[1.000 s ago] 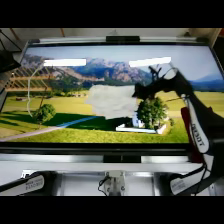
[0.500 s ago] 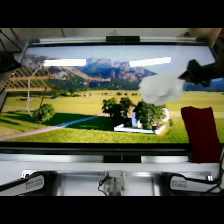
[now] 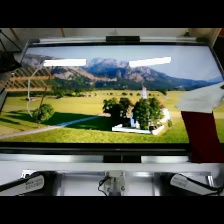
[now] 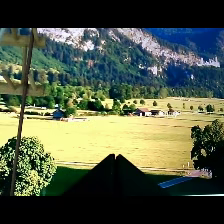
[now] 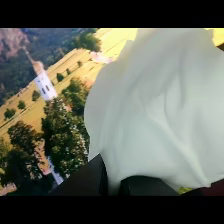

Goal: Fold the shirts.

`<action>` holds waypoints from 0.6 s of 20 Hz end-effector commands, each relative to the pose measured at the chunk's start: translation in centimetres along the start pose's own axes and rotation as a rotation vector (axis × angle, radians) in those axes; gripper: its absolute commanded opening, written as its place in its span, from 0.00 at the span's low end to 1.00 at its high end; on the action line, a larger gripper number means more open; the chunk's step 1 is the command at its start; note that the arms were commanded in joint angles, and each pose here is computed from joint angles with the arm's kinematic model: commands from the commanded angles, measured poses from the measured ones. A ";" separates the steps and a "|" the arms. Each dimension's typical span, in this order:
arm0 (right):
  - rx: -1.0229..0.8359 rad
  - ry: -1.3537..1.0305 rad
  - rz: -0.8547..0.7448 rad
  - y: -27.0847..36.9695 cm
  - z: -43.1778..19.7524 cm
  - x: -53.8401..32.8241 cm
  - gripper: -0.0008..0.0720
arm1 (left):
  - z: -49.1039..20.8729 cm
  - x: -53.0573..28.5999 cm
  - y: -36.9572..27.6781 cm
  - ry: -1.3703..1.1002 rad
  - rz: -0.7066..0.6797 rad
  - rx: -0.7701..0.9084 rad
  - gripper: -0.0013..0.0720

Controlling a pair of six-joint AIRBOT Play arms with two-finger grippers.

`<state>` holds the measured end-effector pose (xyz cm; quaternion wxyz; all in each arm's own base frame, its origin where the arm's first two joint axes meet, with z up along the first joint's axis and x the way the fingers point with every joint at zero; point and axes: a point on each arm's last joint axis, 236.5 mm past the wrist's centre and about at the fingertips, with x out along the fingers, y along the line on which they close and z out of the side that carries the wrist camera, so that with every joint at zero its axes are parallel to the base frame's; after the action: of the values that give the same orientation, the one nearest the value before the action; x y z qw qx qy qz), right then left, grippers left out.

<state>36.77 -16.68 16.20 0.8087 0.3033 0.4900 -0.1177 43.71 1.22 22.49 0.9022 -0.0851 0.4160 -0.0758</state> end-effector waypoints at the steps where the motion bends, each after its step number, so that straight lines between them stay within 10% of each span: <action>1: 0.069 -0.026 -0.183 -5.4 -0.1 -2.0 0.09 | 0.0 0.0 0.0 0.001 0.000 0.002 0.05; 12: 0.165 0.285 -0.529 -14.9 -7.2 -3.2 0.09 | -0.2 0.0 -0.1 0.009 -0.003 0.006 0.05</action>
<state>26.90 -24.20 12.53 0.7096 0.2598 0.5862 -0.2922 43.60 1.17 22.40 0.9010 -0.0834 0.4186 -0.0773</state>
